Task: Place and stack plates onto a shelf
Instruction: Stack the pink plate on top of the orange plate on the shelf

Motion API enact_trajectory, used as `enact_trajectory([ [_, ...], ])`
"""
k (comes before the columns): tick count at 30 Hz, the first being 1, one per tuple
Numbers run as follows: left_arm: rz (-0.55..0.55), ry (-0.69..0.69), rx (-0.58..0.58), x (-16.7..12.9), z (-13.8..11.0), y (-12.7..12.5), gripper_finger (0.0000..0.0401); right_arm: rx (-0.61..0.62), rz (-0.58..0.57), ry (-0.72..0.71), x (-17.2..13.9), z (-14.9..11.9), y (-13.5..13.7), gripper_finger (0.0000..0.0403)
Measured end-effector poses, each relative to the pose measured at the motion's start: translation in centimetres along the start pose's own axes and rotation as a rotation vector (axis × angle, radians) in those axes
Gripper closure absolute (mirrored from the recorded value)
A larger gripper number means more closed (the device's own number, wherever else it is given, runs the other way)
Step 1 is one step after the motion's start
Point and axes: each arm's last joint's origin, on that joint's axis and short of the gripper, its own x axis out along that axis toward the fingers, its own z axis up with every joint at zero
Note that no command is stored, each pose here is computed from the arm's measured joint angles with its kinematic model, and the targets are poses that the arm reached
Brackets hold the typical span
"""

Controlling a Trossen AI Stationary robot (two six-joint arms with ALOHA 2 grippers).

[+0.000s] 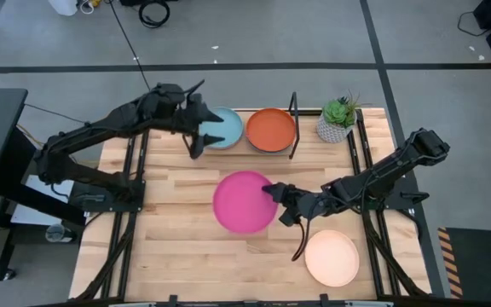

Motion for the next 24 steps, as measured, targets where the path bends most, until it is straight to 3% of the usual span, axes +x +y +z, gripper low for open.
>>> enact_trajectory([
  [8, -0.022, 0.064, 0.124, 0.6, 0.0, -4.5, 0.0108, 0.203, 0.04, 0.131, 1.1, -1.6, 0.5, 0.033],
  [14, 0.09, 0.129, 0.239, 0.4, -0.3, -7.8, 0.0108, 0.431, 0.04, 0.273, 2.3, -3.5, 0.9, 0.0332],
  [17, 0.091, 0.163, 0.255, 0.0, -0.7, -9.5, 0.0108, 0.549, 0.04, 0.303, 2.9, -4.4, 1.1, 0.0337],
  [24, 0.18, 0.205, 0.357, 1.7, -5.3, -12.8, 0.0108, 0.647, 0.068, 0.342, 3.7, -5.8, 1.5, 0.0351],
])
